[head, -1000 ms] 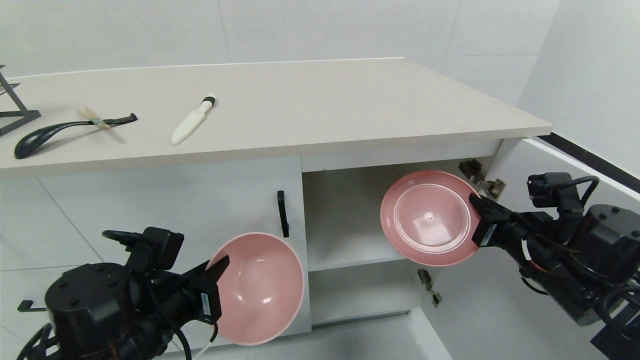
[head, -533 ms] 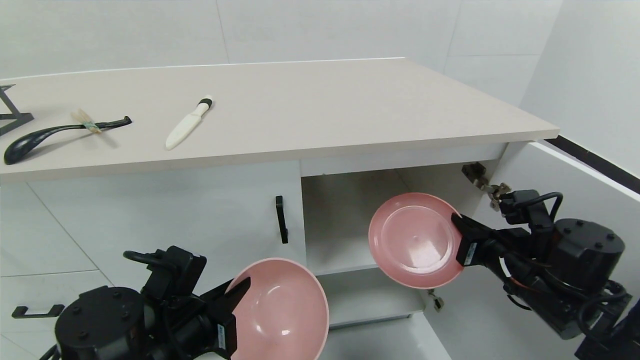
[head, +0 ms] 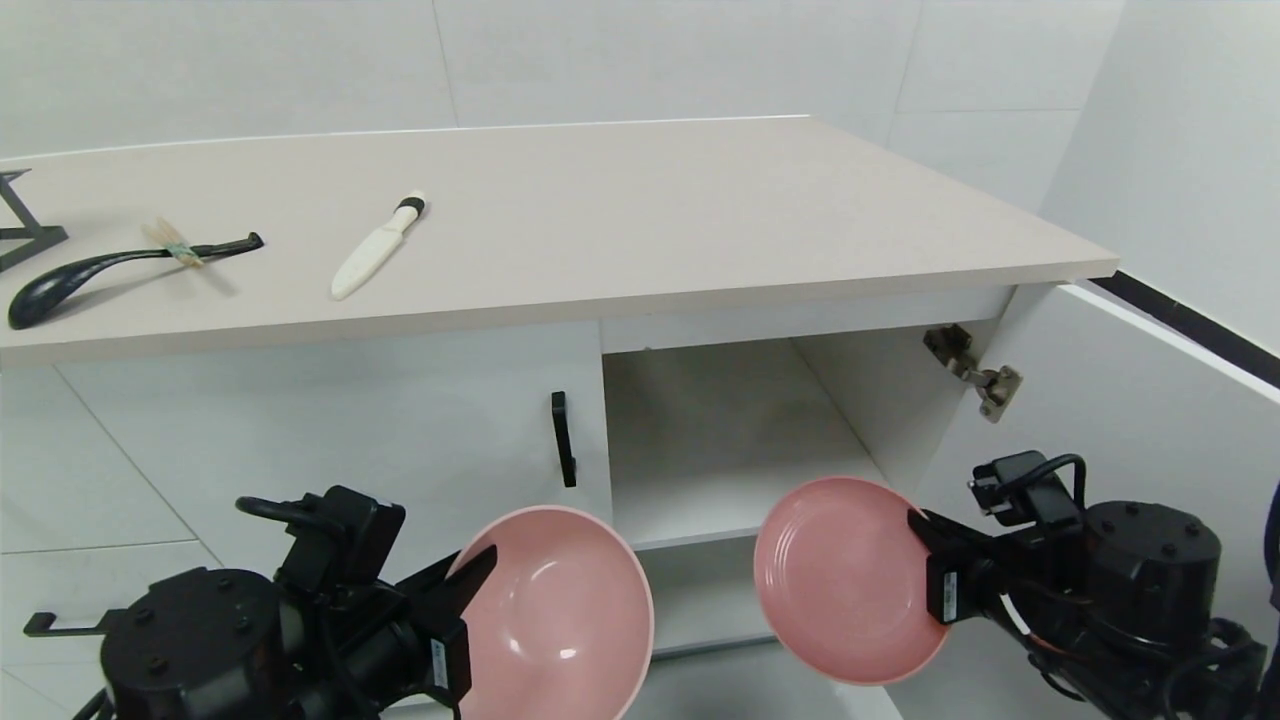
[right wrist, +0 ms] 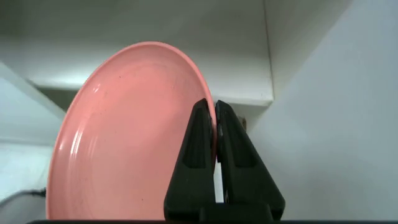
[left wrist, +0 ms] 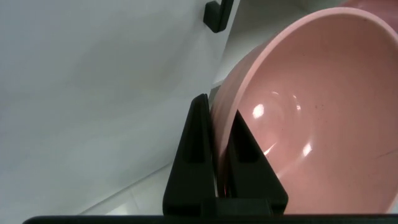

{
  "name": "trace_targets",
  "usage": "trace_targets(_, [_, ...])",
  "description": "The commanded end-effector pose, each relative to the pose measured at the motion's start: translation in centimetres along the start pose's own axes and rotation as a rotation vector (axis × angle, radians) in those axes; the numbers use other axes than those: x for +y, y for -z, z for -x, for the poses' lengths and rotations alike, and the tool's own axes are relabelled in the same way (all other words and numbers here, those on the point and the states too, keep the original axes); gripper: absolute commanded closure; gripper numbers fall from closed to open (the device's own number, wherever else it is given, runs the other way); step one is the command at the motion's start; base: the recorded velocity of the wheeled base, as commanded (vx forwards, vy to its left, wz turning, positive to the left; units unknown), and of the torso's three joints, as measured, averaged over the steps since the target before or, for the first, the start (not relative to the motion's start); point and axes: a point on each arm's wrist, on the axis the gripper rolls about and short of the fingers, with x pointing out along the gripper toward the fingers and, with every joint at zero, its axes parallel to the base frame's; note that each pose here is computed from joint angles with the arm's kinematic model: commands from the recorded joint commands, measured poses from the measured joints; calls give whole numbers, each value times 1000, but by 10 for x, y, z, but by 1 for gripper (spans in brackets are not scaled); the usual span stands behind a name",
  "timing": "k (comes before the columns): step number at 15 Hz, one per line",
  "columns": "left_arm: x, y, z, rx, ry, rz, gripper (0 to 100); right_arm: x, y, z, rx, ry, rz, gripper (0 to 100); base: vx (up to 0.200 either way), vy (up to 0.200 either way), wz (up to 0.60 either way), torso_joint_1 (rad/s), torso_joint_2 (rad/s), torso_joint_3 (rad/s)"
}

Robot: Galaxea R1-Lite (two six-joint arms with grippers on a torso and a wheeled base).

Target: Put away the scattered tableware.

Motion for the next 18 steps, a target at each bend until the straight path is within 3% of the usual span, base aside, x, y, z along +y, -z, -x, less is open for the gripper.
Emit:
trace_targets(1, [1,-2,0,-12,-2,4,100,-3,6,6,36,9,10,100,0,0,0,0,0,0])
trace_targets(4, [1,-3,0,-27,-5,9,100,-1,1,1,4,7,-23,100,0,0,0,0,0,0])
trace_targets(7, [1,-7,0,-62,-3,18,100,21,-15,-39,-87,-56,-316,100,0,0,0,0,0,0])
trace_targets(10, [1,-6,-1,-59,-3,18,100,27,3,-73,-43,-41,-329,100,0,0,0,0,0,0])
trace_targets(18, [1,-7,-1,-72,-1,23,100,34,-4,-130,-151,-43,-358,100,0,0,0,0,0,0])
